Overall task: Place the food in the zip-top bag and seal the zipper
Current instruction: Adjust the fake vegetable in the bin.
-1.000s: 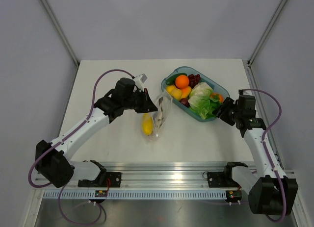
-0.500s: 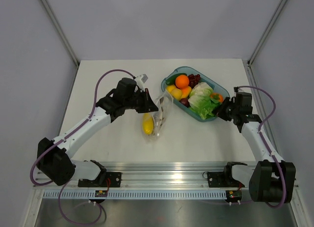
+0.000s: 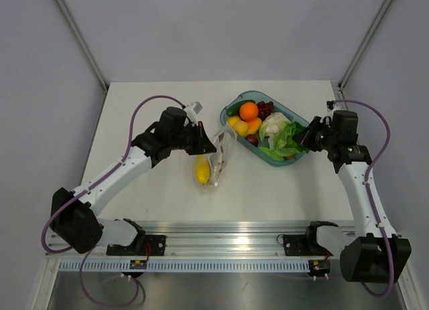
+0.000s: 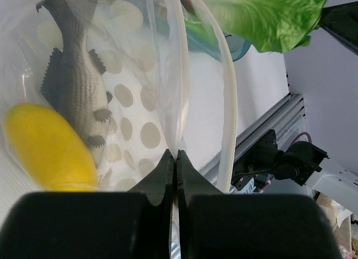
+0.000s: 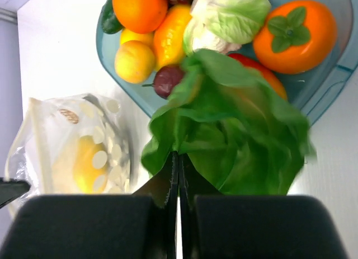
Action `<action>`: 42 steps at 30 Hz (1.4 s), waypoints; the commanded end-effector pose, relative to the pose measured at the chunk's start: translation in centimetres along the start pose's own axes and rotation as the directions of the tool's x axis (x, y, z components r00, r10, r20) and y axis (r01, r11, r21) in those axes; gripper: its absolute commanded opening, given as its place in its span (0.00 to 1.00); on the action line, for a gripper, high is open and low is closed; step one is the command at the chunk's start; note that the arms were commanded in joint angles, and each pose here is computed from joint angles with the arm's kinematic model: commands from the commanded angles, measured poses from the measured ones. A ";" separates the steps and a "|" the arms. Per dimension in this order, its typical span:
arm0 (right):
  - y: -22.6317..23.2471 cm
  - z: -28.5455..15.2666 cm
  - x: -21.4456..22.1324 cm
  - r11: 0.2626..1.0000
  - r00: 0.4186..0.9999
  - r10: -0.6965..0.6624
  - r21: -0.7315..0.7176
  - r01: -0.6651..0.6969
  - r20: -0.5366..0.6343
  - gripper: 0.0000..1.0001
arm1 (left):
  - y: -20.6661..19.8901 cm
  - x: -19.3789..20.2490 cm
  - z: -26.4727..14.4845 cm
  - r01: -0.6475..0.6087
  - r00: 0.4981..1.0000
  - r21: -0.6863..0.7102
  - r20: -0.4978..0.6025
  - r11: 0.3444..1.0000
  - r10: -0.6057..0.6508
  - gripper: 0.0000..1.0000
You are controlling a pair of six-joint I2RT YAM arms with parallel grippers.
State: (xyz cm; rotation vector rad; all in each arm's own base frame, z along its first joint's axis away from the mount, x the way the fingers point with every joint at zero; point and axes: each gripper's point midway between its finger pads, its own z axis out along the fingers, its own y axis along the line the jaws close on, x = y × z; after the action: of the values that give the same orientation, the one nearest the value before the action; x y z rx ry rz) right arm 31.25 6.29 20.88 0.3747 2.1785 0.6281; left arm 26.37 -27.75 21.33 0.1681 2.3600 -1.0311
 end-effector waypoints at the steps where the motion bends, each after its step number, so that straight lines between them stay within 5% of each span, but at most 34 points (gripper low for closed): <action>1: 2.0 -1.2 -1.0 0.998 0.998 -0.043 -0.046 0.040 -0.047 0.00 | -1.0 -0.5 -0.1 -0.019 1.000 0.041 0.016 0.999 0.019 0.00; 12: 3.0 0.1 -2.7 0.997 0.991 -0.057 -0.053 0.051 -0.119 0.00 | -1.4 -1.1 0.0 -0.029 0.999 0.048 0.018 0.998 0.029 0.00; 36: 9.7 13.0 -7.4 0.982 0.977 -0.129 -0.158 0.103 -0.169 0.02 | -0.9 -0.2 -1.1 -0.031 0.999 0.027 0.021 0.999 0.031 0.00; 42: 11.6 15.5 -6.3 0.969 0.972 -0.143 -0.227 0.099 -0.188 0.54 | -0.5 -0.1 -1.3 -0.033 0.999 0.008 0.022 0.999 0.033 0.00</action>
State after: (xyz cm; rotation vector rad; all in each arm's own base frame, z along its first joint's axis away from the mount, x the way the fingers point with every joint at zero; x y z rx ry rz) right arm 46.74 15.47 20.08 0.1476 2.3738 0.7831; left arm 26.01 -27.51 21.28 0.1695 2.3684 -1.0281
